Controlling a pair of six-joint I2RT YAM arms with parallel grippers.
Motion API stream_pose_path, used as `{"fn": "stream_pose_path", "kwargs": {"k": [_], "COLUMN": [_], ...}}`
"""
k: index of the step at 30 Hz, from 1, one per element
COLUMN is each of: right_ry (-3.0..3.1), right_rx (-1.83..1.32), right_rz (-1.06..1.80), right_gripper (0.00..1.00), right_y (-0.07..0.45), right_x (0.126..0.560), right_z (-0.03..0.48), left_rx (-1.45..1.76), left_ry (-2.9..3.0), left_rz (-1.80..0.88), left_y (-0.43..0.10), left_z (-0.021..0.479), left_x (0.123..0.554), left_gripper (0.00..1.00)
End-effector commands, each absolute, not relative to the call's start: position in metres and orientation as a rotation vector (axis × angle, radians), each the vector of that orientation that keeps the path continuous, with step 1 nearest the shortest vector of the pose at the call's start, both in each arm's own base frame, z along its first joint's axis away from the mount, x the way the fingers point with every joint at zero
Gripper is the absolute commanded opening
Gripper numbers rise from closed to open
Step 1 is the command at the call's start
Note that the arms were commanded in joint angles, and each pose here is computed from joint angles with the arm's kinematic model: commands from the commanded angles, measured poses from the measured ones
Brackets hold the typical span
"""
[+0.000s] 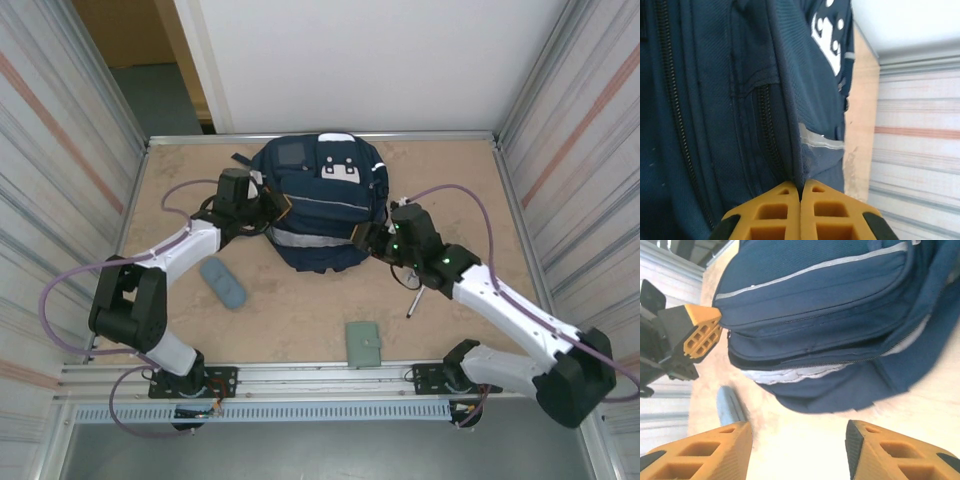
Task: Pack books, pencil case, and school supplies into a backpack
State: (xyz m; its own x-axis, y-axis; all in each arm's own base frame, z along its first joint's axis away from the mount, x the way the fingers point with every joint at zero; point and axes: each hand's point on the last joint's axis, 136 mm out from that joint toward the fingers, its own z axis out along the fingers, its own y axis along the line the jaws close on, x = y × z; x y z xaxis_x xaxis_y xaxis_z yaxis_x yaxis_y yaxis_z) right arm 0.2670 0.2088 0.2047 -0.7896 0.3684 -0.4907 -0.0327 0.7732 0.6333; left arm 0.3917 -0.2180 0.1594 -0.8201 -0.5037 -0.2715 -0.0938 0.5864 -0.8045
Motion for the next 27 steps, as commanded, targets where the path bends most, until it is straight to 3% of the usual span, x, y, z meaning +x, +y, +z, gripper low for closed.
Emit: {"fn": "stream_pose_path", "kwargs": {"k": [1,8,13,22,27], "right_ry": [2.461,2.531,2.517,2.551,2.572], "right_rx": [0.041,-0.133,-0.187,-0.346,-0.294], "right_rz": [0.653,0.639,0.649,0.615,0.657], "right_gripper": [0.54,0.54,0.54,0.54,0.54], "right_y": [0.185,0.207,0.224,0.255,0.273], "right_x": [0.245,0.243,0.247,0.235,0.240], "right_z": [0.200,0.187,0.182,0.167,0.153], "left_rx": [-0.328,-0.383,-0.460,-0.364,-0.402], "left_ry": [2.302,2.496,2.577,2.622,2.639], "left_rz": [-1.081,-0.588,-0.538,-0.541,-0.623], "left_y": [-0.215,-0.135,-0.107,-0.116,-0.130], "left_z": [0.170,0.146,0.116,0.078,0.056], "left_x": [0.383,0.373,0.400,0.474,0.481], "left_gripper": [0.23,0.62,0.70,0.71,0.53]}}
